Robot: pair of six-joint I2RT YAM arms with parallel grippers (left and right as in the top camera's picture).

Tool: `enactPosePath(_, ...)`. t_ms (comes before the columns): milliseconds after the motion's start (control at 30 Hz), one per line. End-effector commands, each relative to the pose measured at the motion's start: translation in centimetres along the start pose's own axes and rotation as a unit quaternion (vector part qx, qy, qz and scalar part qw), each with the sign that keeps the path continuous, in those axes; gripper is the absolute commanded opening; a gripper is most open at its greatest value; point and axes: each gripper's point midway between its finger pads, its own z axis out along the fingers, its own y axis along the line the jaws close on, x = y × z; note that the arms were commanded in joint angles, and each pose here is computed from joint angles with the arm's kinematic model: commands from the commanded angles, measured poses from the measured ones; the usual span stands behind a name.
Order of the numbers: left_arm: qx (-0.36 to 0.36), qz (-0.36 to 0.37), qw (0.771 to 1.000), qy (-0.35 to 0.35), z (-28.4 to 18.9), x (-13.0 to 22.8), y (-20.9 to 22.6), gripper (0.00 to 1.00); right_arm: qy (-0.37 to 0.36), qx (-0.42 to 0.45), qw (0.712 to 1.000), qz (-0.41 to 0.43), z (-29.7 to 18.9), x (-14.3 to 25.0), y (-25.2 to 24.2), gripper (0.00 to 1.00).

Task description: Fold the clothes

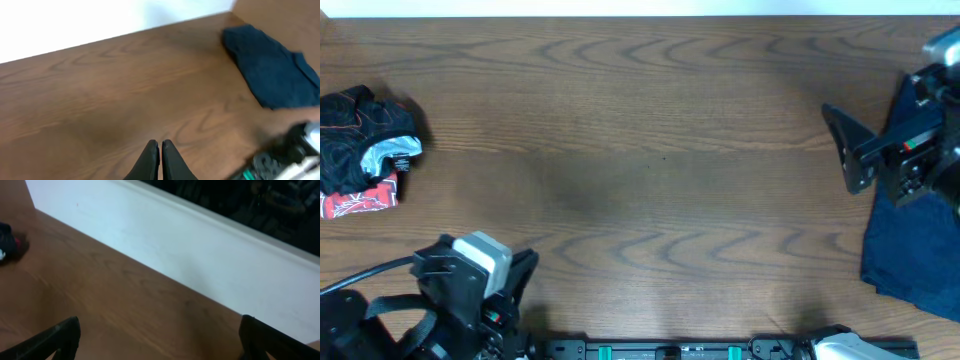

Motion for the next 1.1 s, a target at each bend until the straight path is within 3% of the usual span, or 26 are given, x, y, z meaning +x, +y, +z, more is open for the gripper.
enactPosePath(0,0.01,0.028,0.999,0.018,0.5,0.5,0.2,0.12,0.015,0.008,1.0,-0.004,0.2,0.6,-0.3,0.99)
enactPosePath(100,0.02,0.038,0.999,0.02,0.5,0.4,-0.1,0.17,0.027,0.003,1.0,-0.003,0.3,1.2,-0.1,0.99)
enactPosePath(133,0.02,0.04,0.999,0.021,0.5,0.4,-0.1,0.25,0.029,0.003,1.0,-0.003,0.2,1.3,-0.1,0.99)
enactPosePath(167,0.021,0.041,0.999,0.022,0.6,0.5,-0.1,0.49,0.031,0.003,1.0,-0.003,0.2,1.4,-0.1,0.99)
enactPosePath(200,0.022,0.042,0.999,0.022,0.6,0.5,-0.1,0.65,0.031,0.003,1.0,-0.003,0.2,1.4,-0.1,0.99)
enactPosePath(467,0.02,0.045,0.999,0.018,0.6,0.3,0.0,0.68,0.032,0.002,0.999,-0.003,0.2,1.5,0.0,0.99)
enactPosePath(500,0.02,0.045,0.999,0.018,0.6,0.2,0.0,0.72,0.033,0.002,0.999,-0.003,0.2,1.5,0.0,0.99)
enactPosePath(600,0.019,0.045,0.999,0.018,0.6,0.2,0.0,1.0,0.037,0.001,0.999,-0.003,0.2,1.7,0.0,0.99)
enactPosePath(1067,0.017,0.044,0.999,0.009,0.6,-0.2,0.1,0.98,0.114,-0.018,0.993,0.002,-0.4,5.5,0.9,0.99)
